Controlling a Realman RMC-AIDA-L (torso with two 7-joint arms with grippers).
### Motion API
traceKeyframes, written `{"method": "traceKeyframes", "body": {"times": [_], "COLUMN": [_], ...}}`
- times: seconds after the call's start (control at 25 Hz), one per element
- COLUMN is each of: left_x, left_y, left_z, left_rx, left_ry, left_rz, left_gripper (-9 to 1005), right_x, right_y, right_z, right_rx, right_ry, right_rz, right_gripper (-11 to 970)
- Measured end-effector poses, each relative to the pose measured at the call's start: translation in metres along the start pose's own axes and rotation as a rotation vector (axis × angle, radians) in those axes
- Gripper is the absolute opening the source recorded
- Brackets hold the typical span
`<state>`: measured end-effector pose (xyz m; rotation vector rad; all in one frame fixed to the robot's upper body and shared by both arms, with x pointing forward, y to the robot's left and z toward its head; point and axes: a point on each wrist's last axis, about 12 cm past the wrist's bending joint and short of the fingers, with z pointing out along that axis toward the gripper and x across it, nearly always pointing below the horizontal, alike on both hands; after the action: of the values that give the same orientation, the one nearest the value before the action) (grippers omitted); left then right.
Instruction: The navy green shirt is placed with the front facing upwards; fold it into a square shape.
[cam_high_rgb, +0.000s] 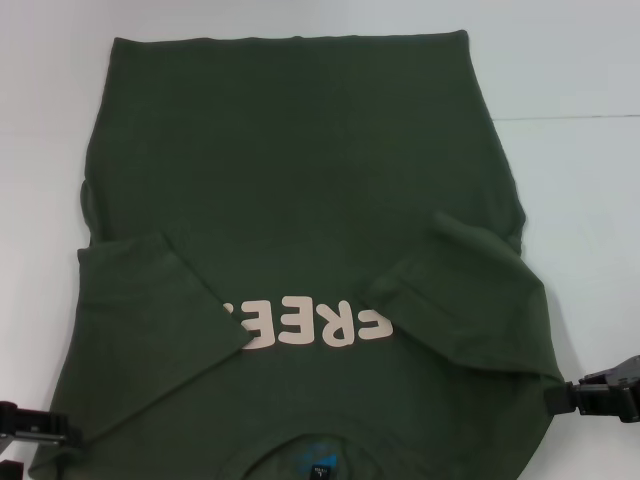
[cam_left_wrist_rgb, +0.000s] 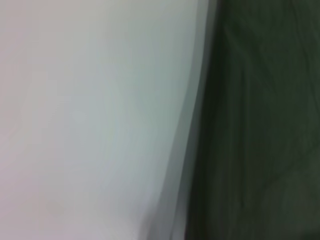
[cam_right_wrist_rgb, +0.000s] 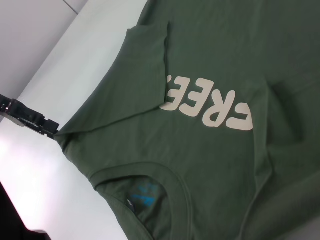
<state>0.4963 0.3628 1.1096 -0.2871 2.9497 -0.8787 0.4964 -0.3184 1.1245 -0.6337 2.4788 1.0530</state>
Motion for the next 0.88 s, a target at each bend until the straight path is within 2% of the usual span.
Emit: {"method": "traceKeyframes", "body": {"times": [0.24,0.8,0.88], "left_x": [-0.0017,-0.0055,-0.0053], "left_y": [0.0003,0.0017,0.0022], "left_z": [0.0061,0.0066,0.0066], "left_rx": [0.01,-0.012,-0.019], "left_ry": [0.012,-0.002,0.002], "left_rz": [0.002,0.017,0.016], "left_gripper": [937,835,741], "right_x": [-0.0008,-0.0035,-0.0038], "right_y": [0.0,0.0002,0.0001], "right_z": [0.0012,0.0017,0.0016], "right_rx": [-0.005,-0.009,-0.008], "right_ry": [0.001,0.0,0.0], "right_rz": [0.0,-0.002,-0.002], "right_gripper": [31,30,30]}}
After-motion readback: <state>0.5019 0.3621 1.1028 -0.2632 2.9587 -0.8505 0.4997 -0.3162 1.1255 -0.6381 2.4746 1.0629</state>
